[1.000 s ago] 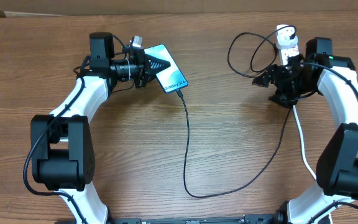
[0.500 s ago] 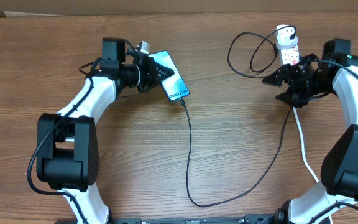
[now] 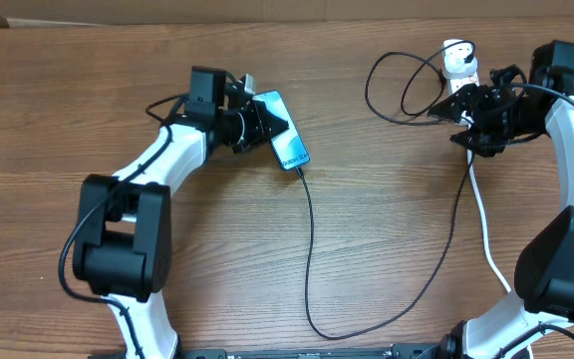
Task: Plug charger to phone and switch on socket
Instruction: 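Lower the phone flat onto the table with the left gripper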
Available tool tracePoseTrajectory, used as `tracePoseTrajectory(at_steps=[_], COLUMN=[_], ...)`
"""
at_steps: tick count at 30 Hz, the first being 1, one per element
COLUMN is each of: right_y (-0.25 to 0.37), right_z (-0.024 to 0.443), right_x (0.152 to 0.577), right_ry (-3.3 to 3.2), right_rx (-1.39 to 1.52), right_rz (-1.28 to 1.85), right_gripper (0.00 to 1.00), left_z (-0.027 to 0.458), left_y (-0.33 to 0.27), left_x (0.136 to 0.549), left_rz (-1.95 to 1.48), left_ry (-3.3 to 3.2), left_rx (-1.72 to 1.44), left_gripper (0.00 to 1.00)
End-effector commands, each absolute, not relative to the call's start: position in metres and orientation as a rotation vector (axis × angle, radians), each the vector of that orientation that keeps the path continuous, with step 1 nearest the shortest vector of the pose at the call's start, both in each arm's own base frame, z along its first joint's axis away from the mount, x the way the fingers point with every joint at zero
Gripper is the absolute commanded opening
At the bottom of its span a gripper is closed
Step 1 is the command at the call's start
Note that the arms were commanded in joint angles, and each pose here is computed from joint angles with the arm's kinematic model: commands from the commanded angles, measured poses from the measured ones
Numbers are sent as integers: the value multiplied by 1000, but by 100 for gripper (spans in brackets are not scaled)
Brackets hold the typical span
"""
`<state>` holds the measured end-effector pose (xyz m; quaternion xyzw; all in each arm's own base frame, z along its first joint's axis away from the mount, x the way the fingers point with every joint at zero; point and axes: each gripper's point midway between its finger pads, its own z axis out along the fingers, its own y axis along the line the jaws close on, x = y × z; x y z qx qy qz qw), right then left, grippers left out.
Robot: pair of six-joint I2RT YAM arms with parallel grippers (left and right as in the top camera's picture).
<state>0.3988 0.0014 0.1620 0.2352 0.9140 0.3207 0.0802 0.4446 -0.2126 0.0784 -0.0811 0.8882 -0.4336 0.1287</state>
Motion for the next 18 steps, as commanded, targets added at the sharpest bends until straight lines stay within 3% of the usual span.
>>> tracePoseTrajectory(at_steps=[1,18], right_y=[-1,-17], right_z=[188,201], right_x=[407,406], right_ry=[2674,2659], right_rx=[640,659], right_rz=[953,905], right_gripper=[73,74], left_z=[59,34], left_y=[-217,-212], left_x=[444,447], left_rz=[-1245,-1241], left_ry=[2615,2643], left_rx=[-212,-247], left_gripper=[4,4])
